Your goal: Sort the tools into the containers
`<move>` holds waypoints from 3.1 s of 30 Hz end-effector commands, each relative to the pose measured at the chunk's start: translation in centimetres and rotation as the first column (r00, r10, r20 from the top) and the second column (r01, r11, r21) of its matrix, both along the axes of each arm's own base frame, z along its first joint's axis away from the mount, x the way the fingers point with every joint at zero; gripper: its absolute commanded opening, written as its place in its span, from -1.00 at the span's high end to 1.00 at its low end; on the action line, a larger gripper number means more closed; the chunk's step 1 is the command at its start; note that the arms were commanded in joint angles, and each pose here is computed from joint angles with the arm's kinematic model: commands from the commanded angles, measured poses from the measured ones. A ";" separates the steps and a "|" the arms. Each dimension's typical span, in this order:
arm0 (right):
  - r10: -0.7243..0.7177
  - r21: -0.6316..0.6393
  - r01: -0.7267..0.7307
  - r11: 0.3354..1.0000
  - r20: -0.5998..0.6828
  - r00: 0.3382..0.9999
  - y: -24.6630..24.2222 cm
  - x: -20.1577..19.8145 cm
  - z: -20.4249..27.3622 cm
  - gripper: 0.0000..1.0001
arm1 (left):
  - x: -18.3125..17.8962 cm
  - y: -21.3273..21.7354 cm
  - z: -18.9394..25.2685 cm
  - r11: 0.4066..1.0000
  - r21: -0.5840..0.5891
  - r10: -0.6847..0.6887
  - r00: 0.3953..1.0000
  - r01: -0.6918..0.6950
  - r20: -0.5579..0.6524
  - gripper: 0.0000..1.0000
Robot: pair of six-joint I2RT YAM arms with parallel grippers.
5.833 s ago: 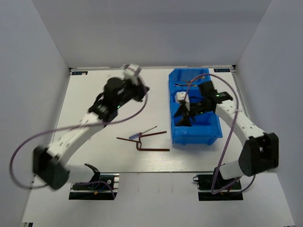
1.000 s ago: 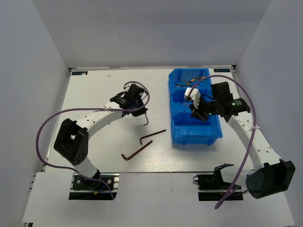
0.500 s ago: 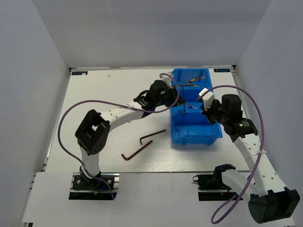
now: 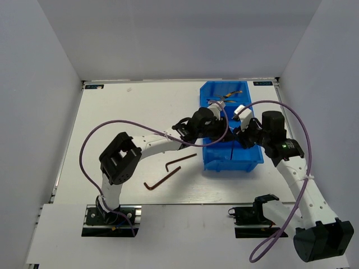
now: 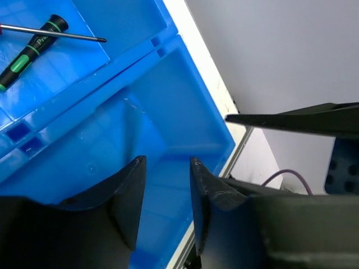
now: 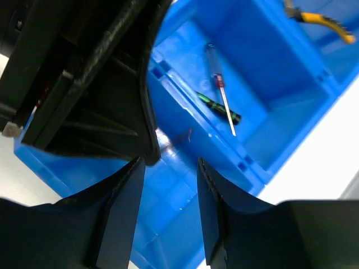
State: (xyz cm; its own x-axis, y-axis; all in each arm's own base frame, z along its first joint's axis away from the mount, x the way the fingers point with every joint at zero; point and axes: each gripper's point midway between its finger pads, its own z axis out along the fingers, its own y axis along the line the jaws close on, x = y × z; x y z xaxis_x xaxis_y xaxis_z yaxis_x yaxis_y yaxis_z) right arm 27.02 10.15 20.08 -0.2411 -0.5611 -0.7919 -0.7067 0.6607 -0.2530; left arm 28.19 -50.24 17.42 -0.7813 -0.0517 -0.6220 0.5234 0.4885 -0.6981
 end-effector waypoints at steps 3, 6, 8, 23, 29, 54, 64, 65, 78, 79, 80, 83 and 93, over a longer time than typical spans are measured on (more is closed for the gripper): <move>0.062 0.065 -0.063 0.996 0.008 0.998 1.6 0.6 2.2 0.03 | -0.6 1.0 2.4 1.000 -0.006 -0.011 0.999 0.011 0.034 -0.06; 0.099 0.093 -0.100 0.991 0.019 0.995 2.5 0.9 3.1 0.03 | 0.1 2.5 3.0 0.999 0.007 0.045 0.997 -0.045 0.058 -0.15; 0.137 0.112 -0.138 0.984 0.022 0.990 3.2 1.0 3.6 0.06 | 0.3 4.5 5.2 0.995 -0.003 0.099 0.992 -0.100 0.082 -0.15; 0.836 0.144 -0.824 0.548 -0.136 0.532 11.3 -3.1 -2.6 -0.25 | -8.9 28.1 -2.4 0.779 0.532 0.350 0.934 -0.330 0.067 -0.26; 0.924 0.021 -0.944 0.328 -0.215 0.317 14.4 -3.8 -7.5 -0.30 | -12.1 31.4 -5.1 0.704 0.644 0.402 0.916 -0.299 -0.014 -0.30; 0.792 -0.254 -0.892 0.374 -0.413 0.450 22.3 -1.4 -19.3 0.02 | -14.8 33.5 -6.6 0.713 0.629 0.449 0.891 -0.310 -0.070 -0.34; 0.749 -0.241 -0.895 0.376 -0.491 0.446 20.3 -3.4 -21.1 0.81 | -15.7 33.8 -7.4 0.746 0.582 0.460 0.882 -0.323 -0.100 -0.37; 0.748 -0.235 -0.898 0.373 -0.497 0.441 20.2 -3.6 -21.2 0.87 | -15.9 34.1 -7.7 0.745 0.581 0.468 0.877 -0.327 -0.106 -0.41; 0.698 -0.116 -0.780 0.615 -0.379 0.607 25.3 0.5 -10.1 1.00 | -14.6 32.2 -8.2 0.763 0.587 0.376 0.924 -0.271 -0.063 -0.55; 0.696 -0.106 -0.777 0.621 -0.381 0.608 25.2 0.4 -9.1 1.00 | -14.4 32.2 -8.7 0.755 0.603 0.361 0.931 -0.256 -0.057 -0.55; 0.694 -0.109 -0.769 0.629 -0.366 0.620 25.3 0.9 -8.2 1.00 | -14.2 31.9 -8.4 0.758 0.601 0.347 0.937 -0.252 -0.046 -0.55; 0.670 -0.127 -0.751 0.648 -0.373 0.642 23.9 1.2 -6.5 1.00 | -13.6 31.0 -7.9 0.780 0.584 0.286 0.958 -0.224 -0.014 -0.53; 0.536 -0.188 -0.666 0.721 -0.456 0.710 11.5 -0.1 -3.6 1.00 | -12.6 28.7 -9.2 0.810 0.567 0.163 0.986 -0.149 0.026 -0.48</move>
